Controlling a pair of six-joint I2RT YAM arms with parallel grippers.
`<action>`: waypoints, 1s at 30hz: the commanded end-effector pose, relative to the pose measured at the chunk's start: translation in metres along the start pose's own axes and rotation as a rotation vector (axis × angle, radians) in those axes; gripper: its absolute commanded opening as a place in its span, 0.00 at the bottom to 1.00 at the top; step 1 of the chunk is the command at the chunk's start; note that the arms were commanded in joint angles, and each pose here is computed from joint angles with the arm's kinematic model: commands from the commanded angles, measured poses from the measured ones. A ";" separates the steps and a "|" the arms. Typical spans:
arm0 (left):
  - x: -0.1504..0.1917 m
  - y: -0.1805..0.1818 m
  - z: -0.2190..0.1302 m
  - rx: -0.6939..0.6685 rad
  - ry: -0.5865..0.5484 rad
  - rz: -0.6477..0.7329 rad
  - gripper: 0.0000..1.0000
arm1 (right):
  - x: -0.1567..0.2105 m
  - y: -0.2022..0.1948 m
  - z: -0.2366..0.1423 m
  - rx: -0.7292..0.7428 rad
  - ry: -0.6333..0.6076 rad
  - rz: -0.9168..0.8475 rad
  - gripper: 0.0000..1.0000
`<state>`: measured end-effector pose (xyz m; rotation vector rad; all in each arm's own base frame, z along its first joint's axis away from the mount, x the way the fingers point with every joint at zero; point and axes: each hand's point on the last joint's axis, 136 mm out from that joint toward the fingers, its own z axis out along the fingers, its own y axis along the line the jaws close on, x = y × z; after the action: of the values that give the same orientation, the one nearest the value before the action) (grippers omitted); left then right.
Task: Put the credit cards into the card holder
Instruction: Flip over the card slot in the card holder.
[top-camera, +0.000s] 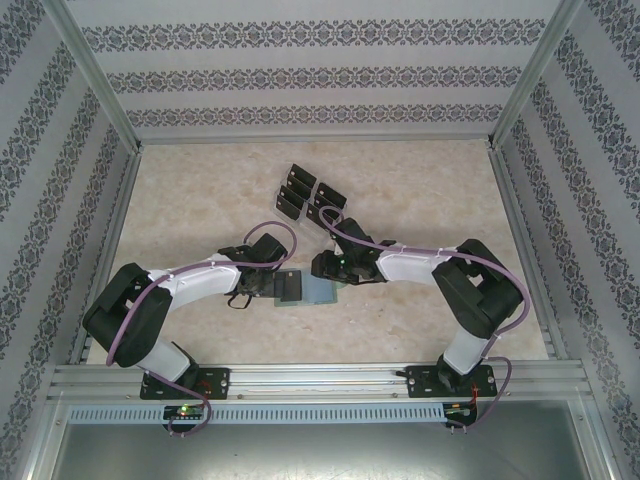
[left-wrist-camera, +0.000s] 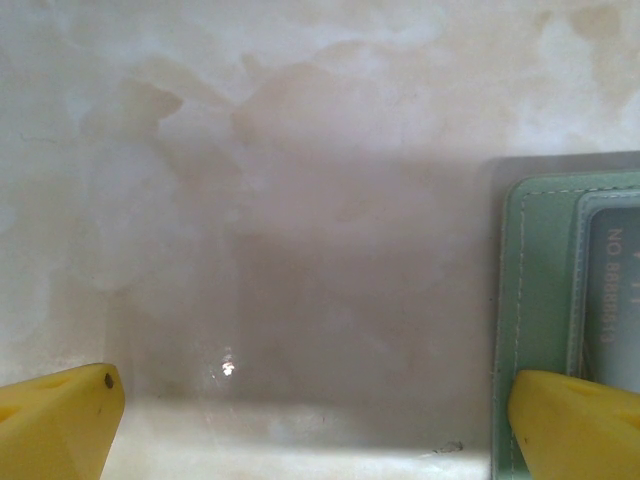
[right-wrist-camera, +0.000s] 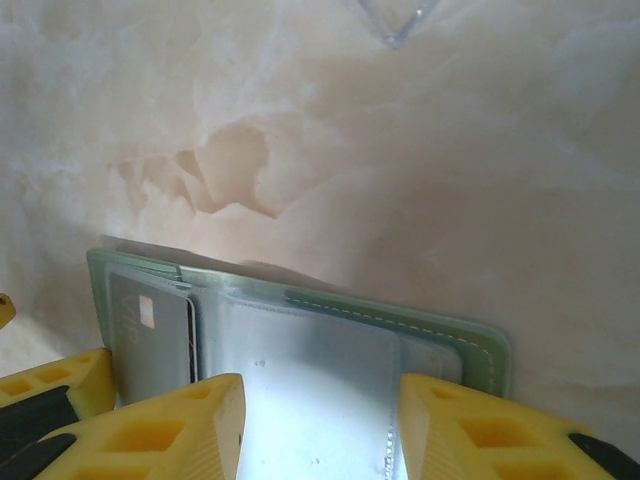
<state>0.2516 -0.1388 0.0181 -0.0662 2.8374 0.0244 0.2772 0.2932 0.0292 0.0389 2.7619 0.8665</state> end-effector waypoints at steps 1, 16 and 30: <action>0.000 0.000 0.005 0.004 0.007 -0.006 1.00 | 0.012 0.003 0.010 0.007 0.044 -0.025 0.46; 0.000 -0.001 0.005 0.014 0.002 -0.010 1.00 | 0.016 0.031 0.015 -0.036 0.056 -0.044 0.46; -0.002 -0.002 0.001 0.021 -0.007 -0.007 1.00 | 0.014 0.038 -0.008 -0.044 0.019 -0.056 0.46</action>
<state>0.2517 -0.1391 0.0182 -0.0662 2.8369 0.0226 0.2637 0.3233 0.0430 -0.0610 2.7577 0.9149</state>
